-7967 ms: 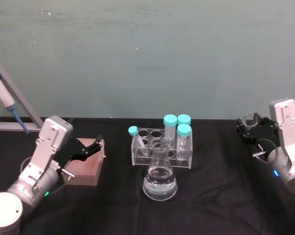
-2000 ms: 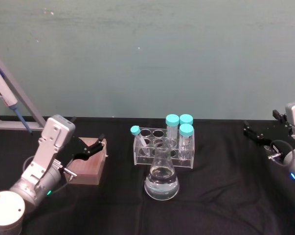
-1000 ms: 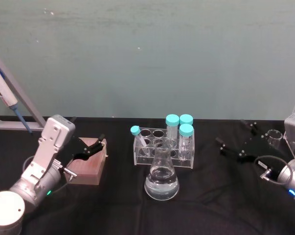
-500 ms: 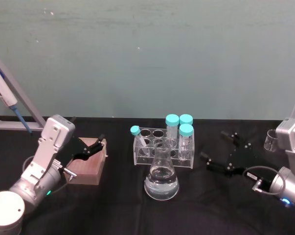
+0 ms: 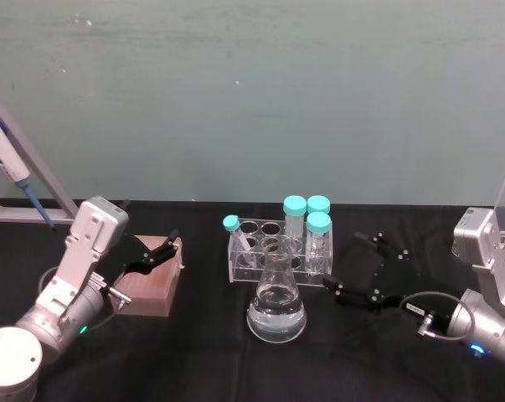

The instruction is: Place the experimental apparatus aside using one hand.

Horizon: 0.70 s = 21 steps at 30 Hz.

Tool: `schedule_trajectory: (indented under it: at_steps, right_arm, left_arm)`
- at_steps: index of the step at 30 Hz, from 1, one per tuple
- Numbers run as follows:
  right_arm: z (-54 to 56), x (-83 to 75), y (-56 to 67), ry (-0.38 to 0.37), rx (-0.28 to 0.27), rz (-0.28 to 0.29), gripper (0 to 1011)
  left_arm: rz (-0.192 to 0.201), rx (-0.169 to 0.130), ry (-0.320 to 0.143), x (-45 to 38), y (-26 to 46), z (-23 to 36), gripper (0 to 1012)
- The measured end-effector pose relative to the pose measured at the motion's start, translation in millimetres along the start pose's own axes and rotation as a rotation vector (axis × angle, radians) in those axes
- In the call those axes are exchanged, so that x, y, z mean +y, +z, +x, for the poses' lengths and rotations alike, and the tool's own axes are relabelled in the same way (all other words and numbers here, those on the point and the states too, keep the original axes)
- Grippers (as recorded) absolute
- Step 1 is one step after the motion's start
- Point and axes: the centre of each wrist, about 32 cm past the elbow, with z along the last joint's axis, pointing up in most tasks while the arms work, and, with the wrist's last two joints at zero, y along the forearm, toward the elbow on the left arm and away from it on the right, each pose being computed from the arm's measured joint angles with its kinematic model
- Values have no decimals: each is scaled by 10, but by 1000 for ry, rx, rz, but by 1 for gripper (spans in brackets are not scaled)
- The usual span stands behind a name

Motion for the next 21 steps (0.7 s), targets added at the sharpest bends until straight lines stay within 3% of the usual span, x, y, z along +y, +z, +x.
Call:
schedule_trajectory:
  at_steps: [12,21]
  right_arm:
    - [-5,55,17,51,3,14,1003]
    - [42,136,-10,97,51,15,1003]
  left_arm:
    - [0,0,0,0,0,0,1000]
    - [0,0,0,0,0,0,1000]
